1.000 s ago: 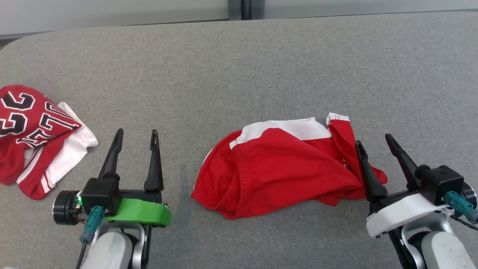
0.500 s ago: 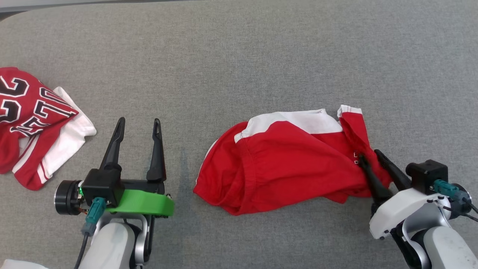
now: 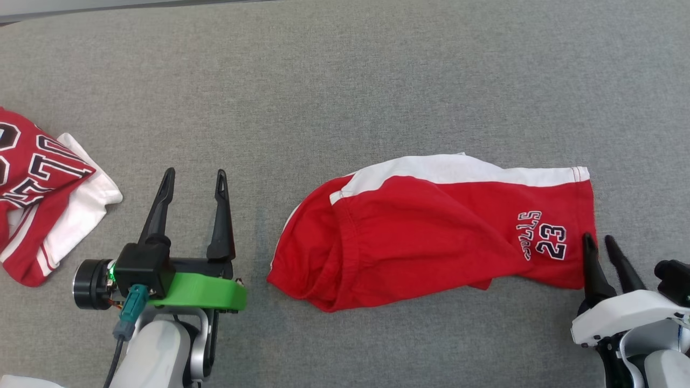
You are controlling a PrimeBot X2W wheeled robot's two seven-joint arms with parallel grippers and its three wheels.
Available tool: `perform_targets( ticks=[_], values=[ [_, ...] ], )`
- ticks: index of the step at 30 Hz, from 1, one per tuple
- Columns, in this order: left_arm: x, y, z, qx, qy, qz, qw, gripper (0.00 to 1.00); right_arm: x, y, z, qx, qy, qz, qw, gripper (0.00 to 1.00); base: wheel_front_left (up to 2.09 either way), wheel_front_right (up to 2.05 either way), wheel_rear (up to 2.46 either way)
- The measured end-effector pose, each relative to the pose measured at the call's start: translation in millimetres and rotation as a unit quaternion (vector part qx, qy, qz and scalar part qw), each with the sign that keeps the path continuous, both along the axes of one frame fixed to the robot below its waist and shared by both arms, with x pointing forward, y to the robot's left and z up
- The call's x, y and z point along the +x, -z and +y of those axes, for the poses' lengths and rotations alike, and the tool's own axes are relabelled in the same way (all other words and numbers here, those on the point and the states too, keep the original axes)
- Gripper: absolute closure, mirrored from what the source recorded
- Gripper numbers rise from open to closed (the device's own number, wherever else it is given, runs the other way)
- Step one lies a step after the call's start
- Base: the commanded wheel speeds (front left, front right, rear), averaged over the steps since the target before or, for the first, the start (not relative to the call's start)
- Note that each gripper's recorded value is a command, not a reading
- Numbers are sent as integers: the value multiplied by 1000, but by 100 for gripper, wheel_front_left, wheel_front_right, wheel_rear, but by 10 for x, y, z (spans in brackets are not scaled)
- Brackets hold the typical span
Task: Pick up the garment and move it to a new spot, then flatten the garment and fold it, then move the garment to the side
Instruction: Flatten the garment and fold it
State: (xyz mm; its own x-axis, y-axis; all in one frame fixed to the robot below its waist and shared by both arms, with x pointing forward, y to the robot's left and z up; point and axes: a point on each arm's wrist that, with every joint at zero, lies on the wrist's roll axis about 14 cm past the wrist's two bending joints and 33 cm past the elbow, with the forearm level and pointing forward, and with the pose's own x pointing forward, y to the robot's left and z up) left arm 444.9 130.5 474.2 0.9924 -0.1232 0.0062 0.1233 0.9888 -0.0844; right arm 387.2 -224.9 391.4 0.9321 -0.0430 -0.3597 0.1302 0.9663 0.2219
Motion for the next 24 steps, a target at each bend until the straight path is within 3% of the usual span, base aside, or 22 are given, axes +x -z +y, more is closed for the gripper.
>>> perform_targets(
  ticks=[6,14,24],
  values=[
    [4,-39,4,3,0,-5,1000,0,178,-441,-84,-47,2,-103,994,0,0,0,0],
    [-79,-138,41,4,-6,-15,1000,0,313,-1066,233,-72,-60,-196,976,0,0,0,0],
    [-196,-223,113,7,-15,-21,1000,0,127,-1268,521,-52,-92,-207,973,0,0,0,0]
  ],
)
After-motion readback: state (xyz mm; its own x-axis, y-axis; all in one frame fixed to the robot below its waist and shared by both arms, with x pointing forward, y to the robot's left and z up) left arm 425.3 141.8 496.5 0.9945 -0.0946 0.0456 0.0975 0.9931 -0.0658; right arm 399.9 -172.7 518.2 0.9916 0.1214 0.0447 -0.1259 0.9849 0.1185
